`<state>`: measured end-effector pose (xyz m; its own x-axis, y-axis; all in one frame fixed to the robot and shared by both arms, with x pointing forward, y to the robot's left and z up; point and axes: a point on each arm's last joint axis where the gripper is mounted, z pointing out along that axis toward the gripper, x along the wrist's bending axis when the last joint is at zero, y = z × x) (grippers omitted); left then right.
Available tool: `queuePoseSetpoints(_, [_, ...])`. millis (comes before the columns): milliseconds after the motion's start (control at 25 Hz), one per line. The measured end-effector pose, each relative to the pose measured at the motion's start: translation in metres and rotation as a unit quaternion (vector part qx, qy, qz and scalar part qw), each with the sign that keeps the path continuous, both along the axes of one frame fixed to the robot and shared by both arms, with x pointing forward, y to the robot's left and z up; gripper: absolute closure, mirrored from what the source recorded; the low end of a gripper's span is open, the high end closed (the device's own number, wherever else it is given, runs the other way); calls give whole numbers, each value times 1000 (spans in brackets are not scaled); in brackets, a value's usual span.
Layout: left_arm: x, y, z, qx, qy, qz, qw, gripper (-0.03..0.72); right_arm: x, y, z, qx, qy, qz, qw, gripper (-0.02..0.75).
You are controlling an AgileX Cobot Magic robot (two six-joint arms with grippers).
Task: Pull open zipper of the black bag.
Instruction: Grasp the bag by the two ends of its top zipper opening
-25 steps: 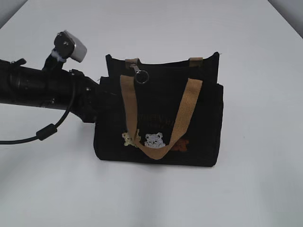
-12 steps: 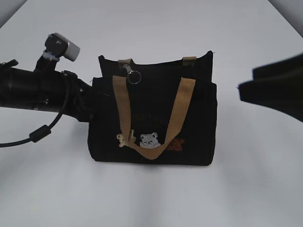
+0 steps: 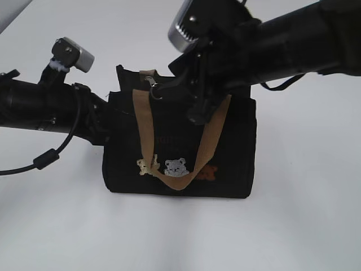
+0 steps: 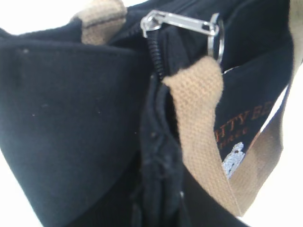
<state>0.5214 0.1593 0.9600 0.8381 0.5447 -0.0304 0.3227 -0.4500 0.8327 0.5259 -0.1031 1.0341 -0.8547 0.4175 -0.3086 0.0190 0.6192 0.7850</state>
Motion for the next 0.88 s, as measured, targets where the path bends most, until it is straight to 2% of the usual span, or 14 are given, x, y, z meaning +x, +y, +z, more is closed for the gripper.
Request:
queuePoseSetpoints(360, [0, 0, 0, 2, 0, 1, 1000, 623, 16, 29, -32, -52, -19, -17, 998, 373])
queuePoseSetpoints(400, [0, 0, 0, 2, 0, 1, 1000, 623, 15, 31, -33, -54, -22, -19, 998, 392])
queuePoseSetpoints(480, [0, 0, 0, 2, 0, 2, 1000, 623, 14, 33, -33, -53, -22, -20, 998, 499])
queuePoseSetpoints(680, [0, 0, 0, 2, 0, 2, 1000, 623, 14, 30, -26, -7, 16, -66, 998, 514])
queuePoseSetpoints(880, [0, 0, 0, 0, 0, -1, 1000, 623, 16, 4, 3, 78, 74, -107, 988, 517])
